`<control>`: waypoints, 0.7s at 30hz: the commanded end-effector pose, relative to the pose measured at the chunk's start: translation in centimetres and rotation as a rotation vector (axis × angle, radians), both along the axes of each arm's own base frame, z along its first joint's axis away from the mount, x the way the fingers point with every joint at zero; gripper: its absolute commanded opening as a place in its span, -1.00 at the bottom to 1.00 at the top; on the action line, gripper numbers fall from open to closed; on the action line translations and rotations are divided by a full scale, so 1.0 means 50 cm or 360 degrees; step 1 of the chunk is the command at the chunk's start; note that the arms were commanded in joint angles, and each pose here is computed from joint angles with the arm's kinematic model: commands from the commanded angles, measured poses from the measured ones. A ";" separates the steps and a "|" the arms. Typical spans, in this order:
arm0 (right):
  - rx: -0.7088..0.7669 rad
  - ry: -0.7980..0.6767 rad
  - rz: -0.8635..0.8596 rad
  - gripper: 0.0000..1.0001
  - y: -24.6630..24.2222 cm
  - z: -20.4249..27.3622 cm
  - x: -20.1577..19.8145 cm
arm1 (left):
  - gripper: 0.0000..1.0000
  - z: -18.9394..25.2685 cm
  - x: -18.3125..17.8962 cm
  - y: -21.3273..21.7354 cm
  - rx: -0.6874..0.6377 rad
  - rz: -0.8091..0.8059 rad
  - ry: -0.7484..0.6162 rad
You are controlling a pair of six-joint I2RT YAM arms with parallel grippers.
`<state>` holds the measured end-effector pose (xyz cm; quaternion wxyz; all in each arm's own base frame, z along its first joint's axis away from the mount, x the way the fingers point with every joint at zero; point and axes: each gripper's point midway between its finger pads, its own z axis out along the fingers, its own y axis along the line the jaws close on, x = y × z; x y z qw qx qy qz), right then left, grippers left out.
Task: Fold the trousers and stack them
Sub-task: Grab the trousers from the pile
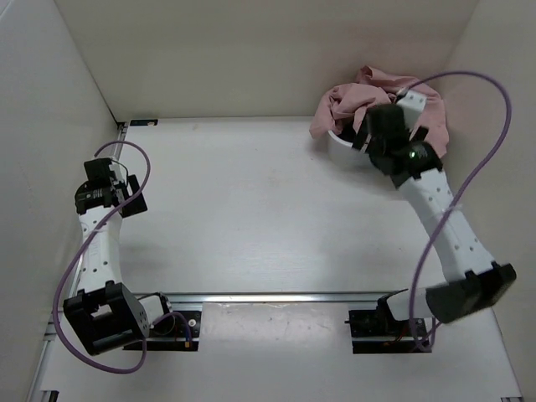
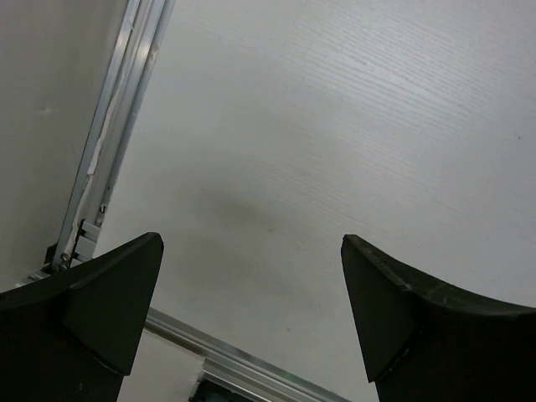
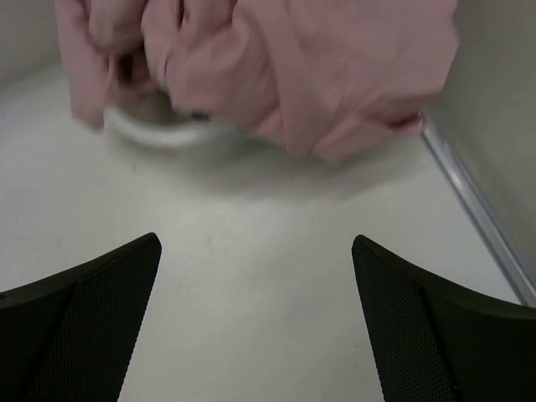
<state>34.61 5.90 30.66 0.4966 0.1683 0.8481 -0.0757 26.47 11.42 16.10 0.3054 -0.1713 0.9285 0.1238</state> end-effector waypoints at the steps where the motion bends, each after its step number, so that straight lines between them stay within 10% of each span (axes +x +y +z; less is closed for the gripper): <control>1: -0.0024 -0.0040 -0.0006 0.98 -0.079 0.032 0.176 | 1.00 0.047 0.021 0.016 0.0071 0.0027 -0.0106; 5: -0.0044 -0.0012 0.0007 0.98 -0.104 0.072 0.328 | 1.00 0.046 0.022 0.013 0.0060 0.0018 -0.0109; 14: 0.0153 0.0205 -0.0160 0.94 -0.179 -0.194 0.479 | 1.00 0.029 0.021 0.013 0.0047 0.0018 -0.0067; 19: 0.0161 0.0041 -0.0069 0.02 -0.160 -0.091 0.460 | 1.00 0.026 0.027 0.014 0.0043 0.0015 -0.0069; 21: 0.0183 -0.0116 -0.0038 -0.80 -0.155 0.011 0.425 | 1.00 0.014 0.024 0.013 0.0034 0.0014 -0.0041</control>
